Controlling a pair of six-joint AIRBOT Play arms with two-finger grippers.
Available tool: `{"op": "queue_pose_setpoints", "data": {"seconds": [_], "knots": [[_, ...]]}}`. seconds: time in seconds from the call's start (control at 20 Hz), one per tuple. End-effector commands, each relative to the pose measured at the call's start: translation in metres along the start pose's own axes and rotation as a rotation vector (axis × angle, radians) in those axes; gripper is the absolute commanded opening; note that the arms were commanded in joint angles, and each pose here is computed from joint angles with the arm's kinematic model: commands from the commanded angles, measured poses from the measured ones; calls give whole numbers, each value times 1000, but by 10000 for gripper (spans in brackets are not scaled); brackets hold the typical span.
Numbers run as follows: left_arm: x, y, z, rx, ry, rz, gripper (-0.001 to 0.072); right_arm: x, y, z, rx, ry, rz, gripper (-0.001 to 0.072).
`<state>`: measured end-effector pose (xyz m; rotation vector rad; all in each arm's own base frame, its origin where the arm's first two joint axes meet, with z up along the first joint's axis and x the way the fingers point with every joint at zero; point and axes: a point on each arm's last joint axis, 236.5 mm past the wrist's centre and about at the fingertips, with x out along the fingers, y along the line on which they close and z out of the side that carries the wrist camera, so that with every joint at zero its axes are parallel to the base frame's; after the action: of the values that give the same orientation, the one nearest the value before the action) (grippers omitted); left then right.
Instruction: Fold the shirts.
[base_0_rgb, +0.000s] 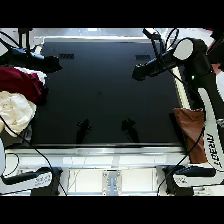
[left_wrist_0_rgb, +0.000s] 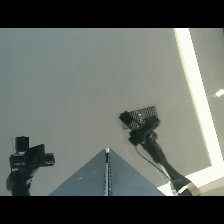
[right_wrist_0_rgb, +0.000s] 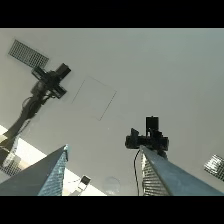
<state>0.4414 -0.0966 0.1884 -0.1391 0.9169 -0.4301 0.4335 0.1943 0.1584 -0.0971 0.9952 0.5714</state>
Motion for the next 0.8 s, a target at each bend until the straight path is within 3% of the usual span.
{"op": "queue_pose_setpoints", "data": {"seconds": [0.0,0.75], "knots": [[0,0,0,0,1,0,17,0,0,0,0,0,1,496],[4,2,3,-4,-10,3,16,0,-1,8,0,-31,-4,496]]}}
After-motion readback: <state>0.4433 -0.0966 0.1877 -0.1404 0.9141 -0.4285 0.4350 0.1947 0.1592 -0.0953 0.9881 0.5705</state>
